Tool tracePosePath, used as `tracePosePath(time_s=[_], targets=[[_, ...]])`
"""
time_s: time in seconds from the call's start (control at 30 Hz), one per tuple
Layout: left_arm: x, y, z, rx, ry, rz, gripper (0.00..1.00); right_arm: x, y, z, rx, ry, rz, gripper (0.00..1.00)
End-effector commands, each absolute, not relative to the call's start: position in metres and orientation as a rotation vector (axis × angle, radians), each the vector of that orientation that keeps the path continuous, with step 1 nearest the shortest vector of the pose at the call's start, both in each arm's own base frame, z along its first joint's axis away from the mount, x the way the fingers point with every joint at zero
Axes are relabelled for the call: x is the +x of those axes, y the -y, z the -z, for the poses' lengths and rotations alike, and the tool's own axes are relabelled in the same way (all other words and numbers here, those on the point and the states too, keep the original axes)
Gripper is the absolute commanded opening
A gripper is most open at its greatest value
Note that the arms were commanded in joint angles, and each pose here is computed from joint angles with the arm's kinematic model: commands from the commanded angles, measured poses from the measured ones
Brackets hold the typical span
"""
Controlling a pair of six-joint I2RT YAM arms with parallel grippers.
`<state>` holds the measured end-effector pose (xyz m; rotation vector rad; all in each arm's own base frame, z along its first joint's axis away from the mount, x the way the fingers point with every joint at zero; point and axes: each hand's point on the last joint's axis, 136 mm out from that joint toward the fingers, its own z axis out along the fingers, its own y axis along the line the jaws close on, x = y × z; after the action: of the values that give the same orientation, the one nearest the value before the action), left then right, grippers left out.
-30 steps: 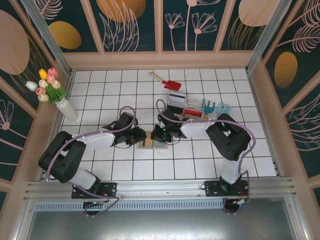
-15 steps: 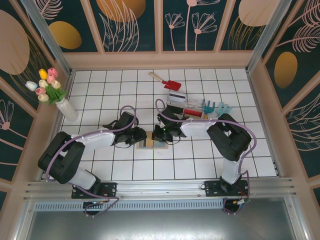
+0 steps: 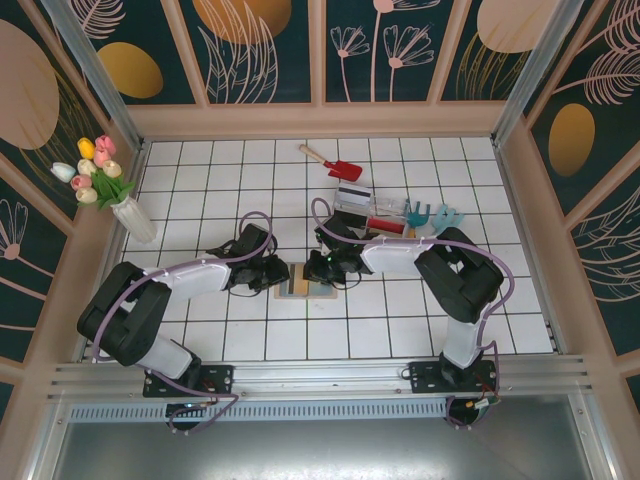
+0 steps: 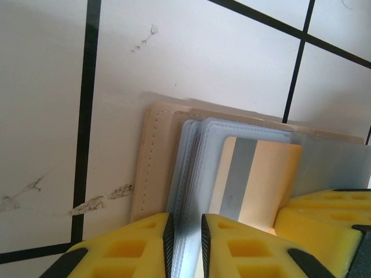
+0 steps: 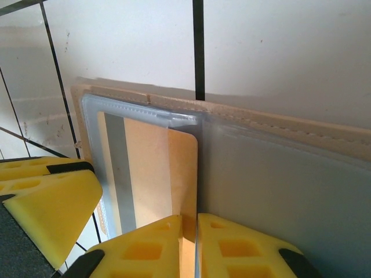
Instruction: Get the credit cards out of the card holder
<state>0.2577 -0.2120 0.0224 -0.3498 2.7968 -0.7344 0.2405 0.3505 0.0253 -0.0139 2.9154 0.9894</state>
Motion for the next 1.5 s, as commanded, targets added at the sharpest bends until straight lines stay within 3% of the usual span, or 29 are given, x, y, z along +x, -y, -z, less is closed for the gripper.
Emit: tracePosePath(time_s=[0.0,0.47,0.77,1.0,1.17,1.47], targets=[[0.258,0.213,-0.028,-0.318,-2.803,0.733,0.22,0.236,-0.346,-0.014,0.026,-2.97,-0.953,0.18],[0.273,0.222,-0.055,-0.295,-2.733,0.781,0.14,0.236,-0.348,-0.016,0.02,-2.961,-0.987,0.14],[0.274,0.198,-0.045,-0.348,-2.751,0.58,0.2,0.236,-0.348,-0.015,0.027,-2.967,-0.982,0.18],[0.274,0.225,-0.056,-0.29,-2.716,0.803,0.17,0.236,-0.348,-0.015,0.02,-2.971,-0.982,0.18],[0.27,0.229,-0.047,-0.293,-2.742,0.835,0.1,0.235,-0.348,-0.014,0.011,-2.975,-0.984,0.18],[0.262,0.218,-0.021,-0.318,-2.814,0.738,0.1,0.233,-0.351,-0.018,-0.027,-2.969,-1.019,0.18]])
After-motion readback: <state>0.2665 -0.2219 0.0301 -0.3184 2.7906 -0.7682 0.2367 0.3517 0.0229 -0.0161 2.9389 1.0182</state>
